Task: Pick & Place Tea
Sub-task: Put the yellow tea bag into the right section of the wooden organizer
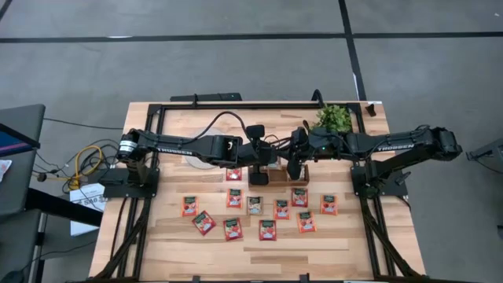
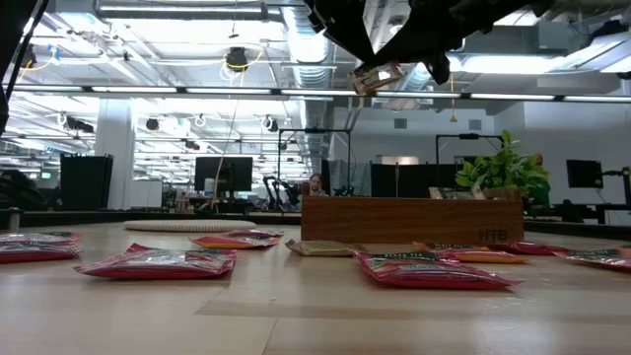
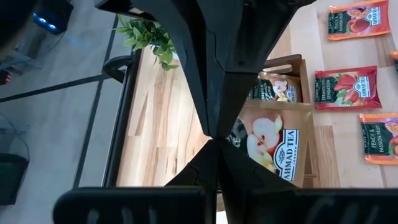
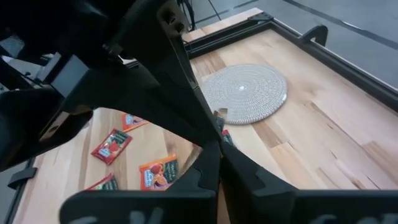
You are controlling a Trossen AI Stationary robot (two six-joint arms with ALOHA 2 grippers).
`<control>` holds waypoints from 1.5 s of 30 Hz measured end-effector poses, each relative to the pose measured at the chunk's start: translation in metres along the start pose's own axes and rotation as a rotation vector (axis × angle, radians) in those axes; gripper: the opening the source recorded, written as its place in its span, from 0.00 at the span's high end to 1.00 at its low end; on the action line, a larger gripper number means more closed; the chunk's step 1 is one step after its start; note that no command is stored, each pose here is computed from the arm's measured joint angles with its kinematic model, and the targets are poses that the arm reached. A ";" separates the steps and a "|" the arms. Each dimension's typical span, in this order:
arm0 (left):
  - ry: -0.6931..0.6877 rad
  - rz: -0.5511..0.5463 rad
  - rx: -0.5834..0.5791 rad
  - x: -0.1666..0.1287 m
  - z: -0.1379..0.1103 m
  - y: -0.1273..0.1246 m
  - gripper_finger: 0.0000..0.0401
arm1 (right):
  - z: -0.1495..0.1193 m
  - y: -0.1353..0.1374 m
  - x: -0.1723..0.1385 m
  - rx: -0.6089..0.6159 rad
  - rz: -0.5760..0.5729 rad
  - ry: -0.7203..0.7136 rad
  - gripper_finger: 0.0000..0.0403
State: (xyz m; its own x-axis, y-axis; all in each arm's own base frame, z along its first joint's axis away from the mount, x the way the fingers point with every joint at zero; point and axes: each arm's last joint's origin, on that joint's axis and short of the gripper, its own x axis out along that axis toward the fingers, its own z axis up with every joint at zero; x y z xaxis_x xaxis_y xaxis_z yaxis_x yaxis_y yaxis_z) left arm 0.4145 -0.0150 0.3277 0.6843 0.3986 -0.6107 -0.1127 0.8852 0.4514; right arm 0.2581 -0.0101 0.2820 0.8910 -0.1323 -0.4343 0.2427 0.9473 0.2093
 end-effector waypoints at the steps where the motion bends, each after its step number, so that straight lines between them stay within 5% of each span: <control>1: 0.000 0.001 0.000 0.000 0.000 0.000 1.00 | 0.000 0.000 0.000 0.000 -0.004 0.004 1.00; 13: -0.001 0.009 -0.001 -0.001 0.000 0.001 1.00 | -0.003 -0.002 0.000 -0.003 -0.030 0.020 1.00; 21: 0.001 0.018 -0.001 -0.001 0.000 0.001 0.87 | -0.003 -0.002 0.000 -0.003 -0.030 0.024 1.00; 30: 0.160 0.251 0.050 -0.004 -0.013 0.004 0.74 | -0.007 -0.007 -0.024 -0.021 -0.092 0.091 1.00; 33: 0.252 0.216 0.004 -0.004 -0.025 0.006 0.74 | -0.010 -0.007 -0.039 -0.055 -0.135 0.113 1.00; 39: 0.411 -0.064 -0.165 0.001 -0.045 0.011 0.74 | -0.018 0.001 -0.055 -0.088 -0.178 0.145 1.00; 45: 0.459 -0.097 -0.222 0.008 -0.059 0.008 0.74 | -0.038 0.013 -0.052 -0.167 -0.215 0.178 1.00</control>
State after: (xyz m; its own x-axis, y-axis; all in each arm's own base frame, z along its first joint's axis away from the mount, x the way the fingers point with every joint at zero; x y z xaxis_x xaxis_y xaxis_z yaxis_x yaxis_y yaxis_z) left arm 0.3770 0.0098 0.2880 0.3184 0.3325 -0.8877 -0.2488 0.9330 0.2602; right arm 0.2003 0.0198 0.2738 0.7417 -0.2952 -0.6023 0.3384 0.9400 -0.0441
